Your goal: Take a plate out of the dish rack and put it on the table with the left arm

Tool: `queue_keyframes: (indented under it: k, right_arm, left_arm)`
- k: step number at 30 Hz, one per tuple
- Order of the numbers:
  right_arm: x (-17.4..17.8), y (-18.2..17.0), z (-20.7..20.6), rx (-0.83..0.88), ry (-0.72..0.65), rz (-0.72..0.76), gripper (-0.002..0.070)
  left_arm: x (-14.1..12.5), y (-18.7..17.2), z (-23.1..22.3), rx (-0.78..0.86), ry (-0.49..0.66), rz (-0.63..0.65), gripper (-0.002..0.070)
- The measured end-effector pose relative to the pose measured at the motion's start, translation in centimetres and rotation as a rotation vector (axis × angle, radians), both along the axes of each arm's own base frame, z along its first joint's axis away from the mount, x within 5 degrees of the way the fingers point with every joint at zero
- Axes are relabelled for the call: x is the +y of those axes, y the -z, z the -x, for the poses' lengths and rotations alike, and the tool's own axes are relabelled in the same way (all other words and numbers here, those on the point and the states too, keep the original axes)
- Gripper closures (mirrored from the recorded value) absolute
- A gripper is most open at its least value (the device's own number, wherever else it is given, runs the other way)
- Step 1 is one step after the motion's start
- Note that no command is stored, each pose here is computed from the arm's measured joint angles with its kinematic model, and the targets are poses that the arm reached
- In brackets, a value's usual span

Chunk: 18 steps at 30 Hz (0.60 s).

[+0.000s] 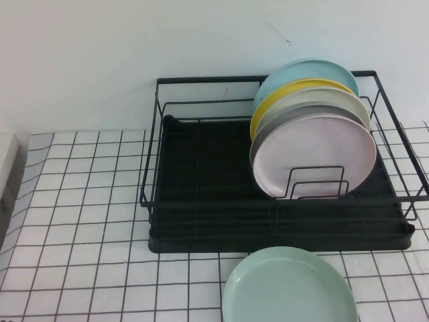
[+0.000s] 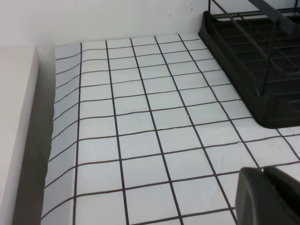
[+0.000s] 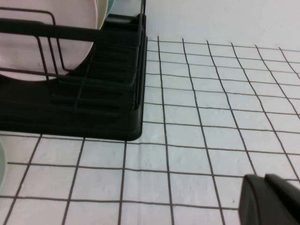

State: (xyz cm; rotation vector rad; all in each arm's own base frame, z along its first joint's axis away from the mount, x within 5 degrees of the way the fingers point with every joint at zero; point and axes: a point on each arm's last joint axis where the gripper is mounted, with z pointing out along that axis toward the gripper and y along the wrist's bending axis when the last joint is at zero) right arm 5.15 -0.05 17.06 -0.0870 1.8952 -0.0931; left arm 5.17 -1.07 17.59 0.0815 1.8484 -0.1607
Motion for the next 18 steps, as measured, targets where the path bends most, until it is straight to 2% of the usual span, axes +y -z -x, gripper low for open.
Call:
queue_keyframes:
  k: [18]
  right_arm:
    - [0.0, 0.0, 0.0, 0.0, 0.0, 0.0, 0.0679]
  left_arm:
    - [0.01, 0.0, 0.0, -0.005, 0.008, -0.031, 0.0678]
